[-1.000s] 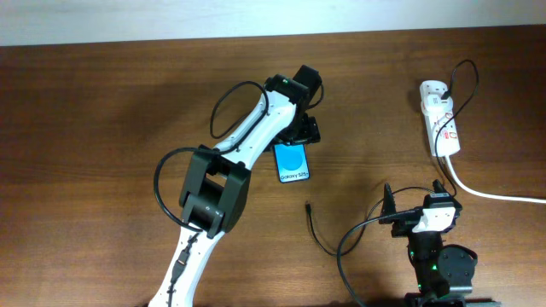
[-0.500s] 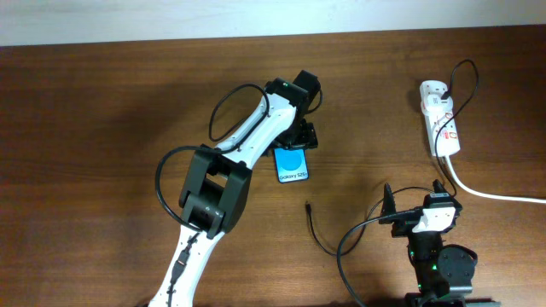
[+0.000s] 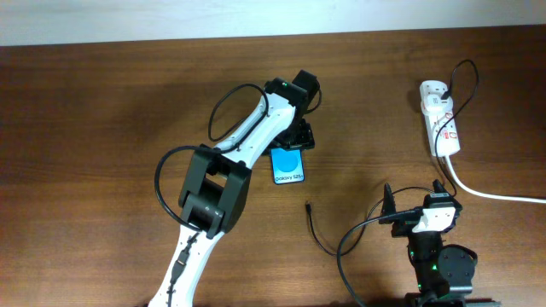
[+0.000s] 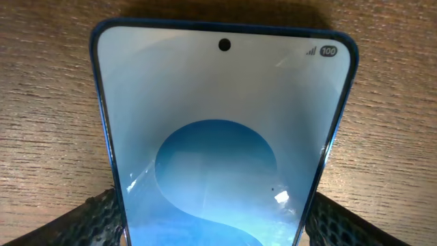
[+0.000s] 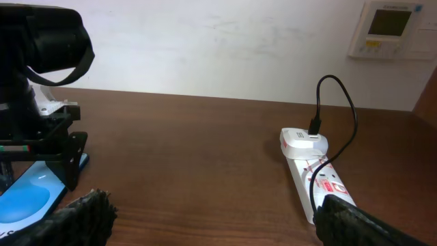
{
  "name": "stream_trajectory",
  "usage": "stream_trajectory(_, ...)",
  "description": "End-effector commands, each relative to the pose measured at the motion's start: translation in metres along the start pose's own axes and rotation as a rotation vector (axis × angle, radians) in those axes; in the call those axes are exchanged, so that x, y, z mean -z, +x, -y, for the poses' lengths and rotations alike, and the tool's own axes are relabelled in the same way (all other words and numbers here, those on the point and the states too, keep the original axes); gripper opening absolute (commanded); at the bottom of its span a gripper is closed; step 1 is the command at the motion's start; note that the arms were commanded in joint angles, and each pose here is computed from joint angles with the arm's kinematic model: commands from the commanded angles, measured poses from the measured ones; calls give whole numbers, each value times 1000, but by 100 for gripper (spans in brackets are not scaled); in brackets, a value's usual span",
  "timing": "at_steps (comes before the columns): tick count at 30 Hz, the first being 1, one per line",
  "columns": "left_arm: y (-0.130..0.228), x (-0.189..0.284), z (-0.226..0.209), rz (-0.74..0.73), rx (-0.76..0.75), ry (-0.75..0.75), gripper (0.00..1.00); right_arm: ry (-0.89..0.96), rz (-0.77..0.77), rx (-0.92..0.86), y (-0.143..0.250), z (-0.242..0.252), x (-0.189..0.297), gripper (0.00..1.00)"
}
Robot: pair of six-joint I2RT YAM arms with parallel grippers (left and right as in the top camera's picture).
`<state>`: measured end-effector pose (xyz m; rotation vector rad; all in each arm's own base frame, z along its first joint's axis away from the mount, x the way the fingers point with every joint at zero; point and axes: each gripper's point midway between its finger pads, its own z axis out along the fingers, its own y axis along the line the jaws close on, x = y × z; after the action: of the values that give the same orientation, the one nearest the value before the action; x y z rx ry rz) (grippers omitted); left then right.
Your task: Plug charger to phone and switch on socket
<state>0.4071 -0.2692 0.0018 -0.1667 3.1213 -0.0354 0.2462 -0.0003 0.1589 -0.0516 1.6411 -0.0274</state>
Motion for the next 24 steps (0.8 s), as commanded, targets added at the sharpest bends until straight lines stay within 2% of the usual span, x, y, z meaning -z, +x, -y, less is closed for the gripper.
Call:
stream_trajectory(1, 10, -13, -4, -47, -6, -11, 83, -4, -3, 0, 2, -1, 0, 98)
stream_trajectory(10, 14, -9, -8, -66, -4, -27, 78, -4, -3, 0, 2, -1, 0, 98)
stream_trajectory(21, -9, 36, -26, -31, 55, 1, 75, -5, -3, 0, 2, -2, 0, 98)
stream_trajectory(24, -18, 61, -33, 8, 79, 35, 76, -4, -3, 0, 2, -1, 0, 98)
